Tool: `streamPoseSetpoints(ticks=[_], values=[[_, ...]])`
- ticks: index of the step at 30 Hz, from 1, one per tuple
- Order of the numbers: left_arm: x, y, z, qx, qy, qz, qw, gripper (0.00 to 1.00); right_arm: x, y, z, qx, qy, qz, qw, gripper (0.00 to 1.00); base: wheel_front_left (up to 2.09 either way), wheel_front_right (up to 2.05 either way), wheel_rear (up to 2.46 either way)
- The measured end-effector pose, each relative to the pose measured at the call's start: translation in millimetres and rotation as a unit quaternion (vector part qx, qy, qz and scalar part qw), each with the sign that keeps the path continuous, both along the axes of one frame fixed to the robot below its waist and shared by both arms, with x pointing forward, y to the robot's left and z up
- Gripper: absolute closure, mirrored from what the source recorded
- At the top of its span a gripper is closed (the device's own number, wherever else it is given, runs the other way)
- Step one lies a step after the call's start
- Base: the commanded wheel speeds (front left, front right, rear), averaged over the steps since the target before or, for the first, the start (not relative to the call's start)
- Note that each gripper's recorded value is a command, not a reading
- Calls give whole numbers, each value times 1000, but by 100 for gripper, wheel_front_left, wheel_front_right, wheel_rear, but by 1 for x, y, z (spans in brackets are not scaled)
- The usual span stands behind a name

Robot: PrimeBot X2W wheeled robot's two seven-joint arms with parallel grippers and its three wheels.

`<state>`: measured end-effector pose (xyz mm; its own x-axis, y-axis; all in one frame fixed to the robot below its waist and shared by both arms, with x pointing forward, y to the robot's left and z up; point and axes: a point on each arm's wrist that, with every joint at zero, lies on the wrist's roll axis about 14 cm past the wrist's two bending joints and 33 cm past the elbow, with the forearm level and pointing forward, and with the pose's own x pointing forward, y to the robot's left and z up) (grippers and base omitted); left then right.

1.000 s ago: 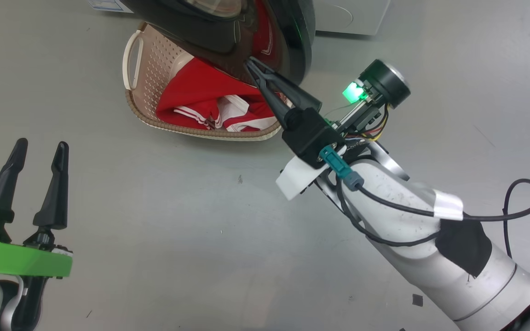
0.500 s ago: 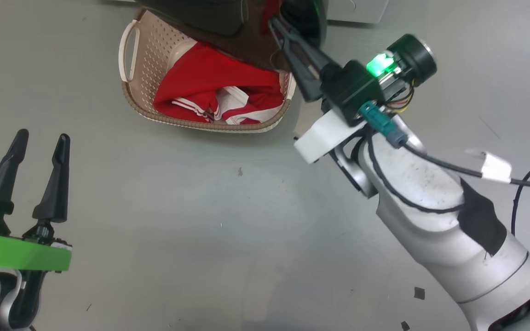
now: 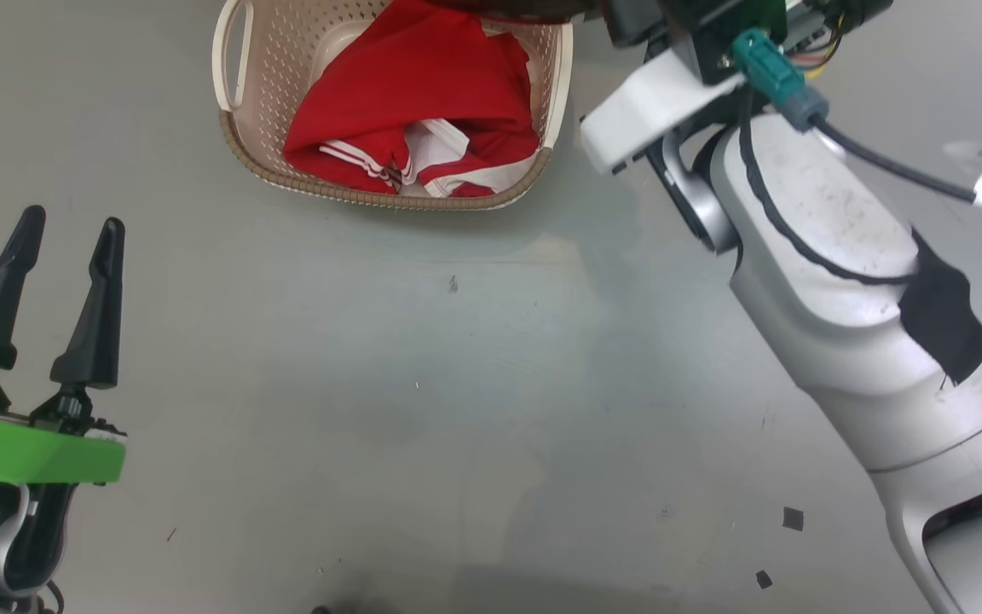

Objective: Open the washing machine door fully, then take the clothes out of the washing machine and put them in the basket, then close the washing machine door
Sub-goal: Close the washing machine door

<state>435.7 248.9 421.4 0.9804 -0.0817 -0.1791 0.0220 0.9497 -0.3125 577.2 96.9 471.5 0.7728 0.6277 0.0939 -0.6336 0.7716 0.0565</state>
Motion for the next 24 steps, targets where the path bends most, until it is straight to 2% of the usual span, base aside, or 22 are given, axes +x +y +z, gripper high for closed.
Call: streamPoseSetpoints(ticks=[7,13,24], values=[[7,6,-5,0,4,8,1000,0,26,3,-4,-19,-11,-8,1000,100,0,0,0],[6,12,-13,-2,15,19,1000,0,48,1,-5,-14,-11,-25,1000,100,0,0,0],[10,16,-20,-3,22,26,999,0,86,-24,-15,-20,0,-81,997,100,0,0,0]])
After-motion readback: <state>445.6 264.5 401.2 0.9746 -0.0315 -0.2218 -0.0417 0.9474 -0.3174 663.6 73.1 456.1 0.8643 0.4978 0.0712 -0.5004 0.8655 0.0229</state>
